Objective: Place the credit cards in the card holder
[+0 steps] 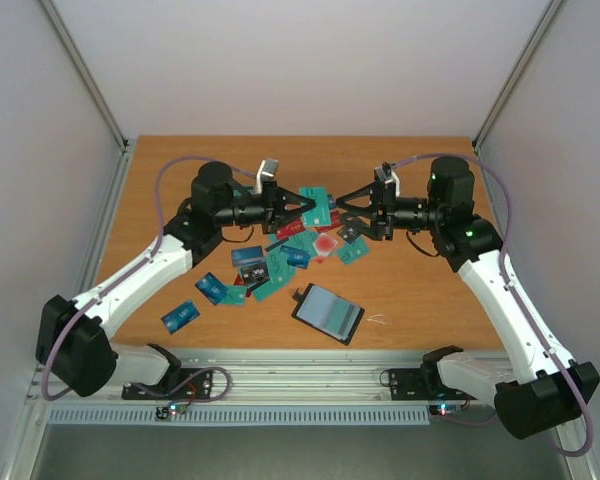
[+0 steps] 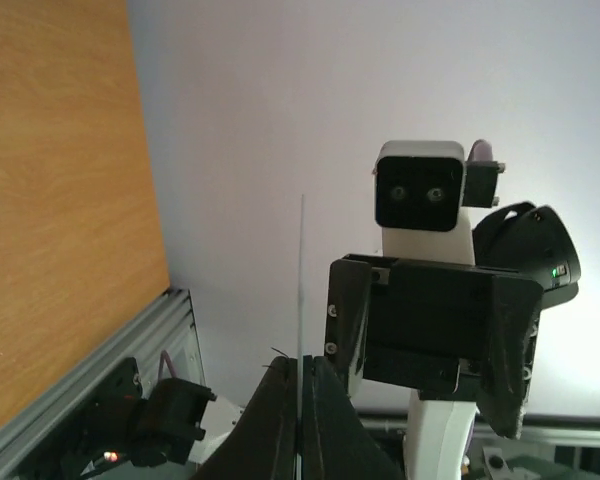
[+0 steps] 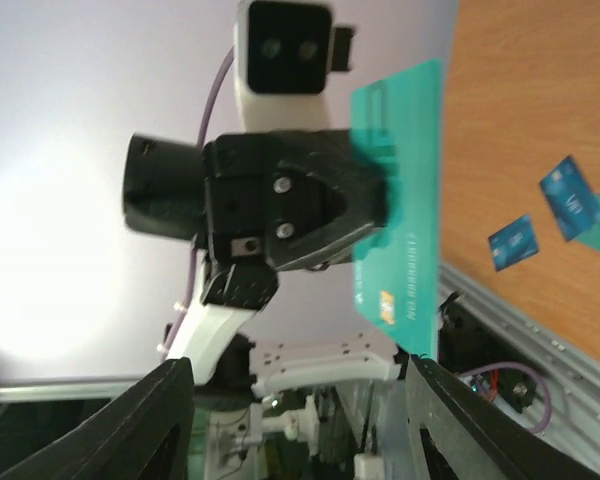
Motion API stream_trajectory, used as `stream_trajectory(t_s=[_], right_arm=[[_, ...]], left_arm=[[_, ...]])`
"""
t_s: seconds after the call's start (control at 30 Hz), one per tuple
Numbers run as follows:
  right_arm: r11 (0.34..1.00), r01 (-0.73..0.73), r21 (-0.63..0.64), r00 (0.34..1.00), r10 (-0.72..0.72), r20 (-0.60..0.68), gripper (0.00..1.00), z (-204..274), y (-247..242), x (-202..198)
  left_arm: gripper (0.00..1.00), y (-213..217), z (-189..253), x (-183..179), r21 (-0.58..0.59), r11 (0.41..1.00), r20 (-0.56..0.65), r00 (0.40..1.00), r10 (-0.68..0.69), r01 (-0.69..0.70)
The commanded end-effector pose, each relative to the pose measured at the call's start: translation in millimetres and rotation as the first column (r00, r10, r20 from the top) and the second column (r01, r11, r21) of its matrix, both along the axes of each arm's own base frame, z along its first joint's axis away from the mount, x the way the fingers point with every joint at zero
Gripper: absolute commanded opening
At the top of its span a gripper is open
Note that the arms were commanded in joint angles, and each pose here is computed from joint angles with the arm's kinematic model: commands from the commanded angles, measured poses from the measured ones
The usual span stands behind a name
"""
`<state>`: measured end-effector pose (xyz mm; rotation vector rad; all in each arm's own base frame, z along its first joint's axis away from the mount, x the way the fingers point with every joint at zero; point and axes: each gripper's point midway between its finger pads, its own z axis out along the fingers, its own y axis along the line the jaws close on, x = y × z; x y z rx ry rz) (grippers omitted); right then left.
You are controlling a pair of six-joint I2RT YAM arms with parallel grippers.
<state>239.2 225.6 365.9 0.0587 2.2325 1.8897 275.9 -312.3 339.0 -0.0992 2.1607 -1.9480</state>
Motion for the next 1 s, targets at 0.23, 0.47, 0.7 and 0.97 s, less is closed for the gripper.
stream_trajectory(t_s=[0.23,0.47,0.7,0.97], right_arm=[[0.989,-0.134,-0.061,0.99,0.136,0.026,0.53,10.1,-1.6,-26.8],[0.986,-0.16,-0.046,0.987,0.162,0.024,0.41,11.9,0.0,-28.0],[0.985,-0.164,-0.048,0.986,0.165,0.019,0.23,8.6,-0.6,-31.3],[0.988,-0.142,-0.061,0.99,0.143,0.013,0.04,0.0,-1.8,-28.7]], left_arm=[[0.0,-21.7,46.0,-30.9,-0.092,0.971,0.135,0.969,-0.208,0.221],[0.0,-36.8,47.3,-43.7,-0.097,0.956,0.141,0.954,-0.263,0.278],[0.0,-41.6,34.9,-42.6,-0.084,0.961,0.12,0.96,-0.254,0.265],[0.0,-47.4,20.1,-44.6,-0.069,0.956,0.096,0.955,-0.279,0.286]])
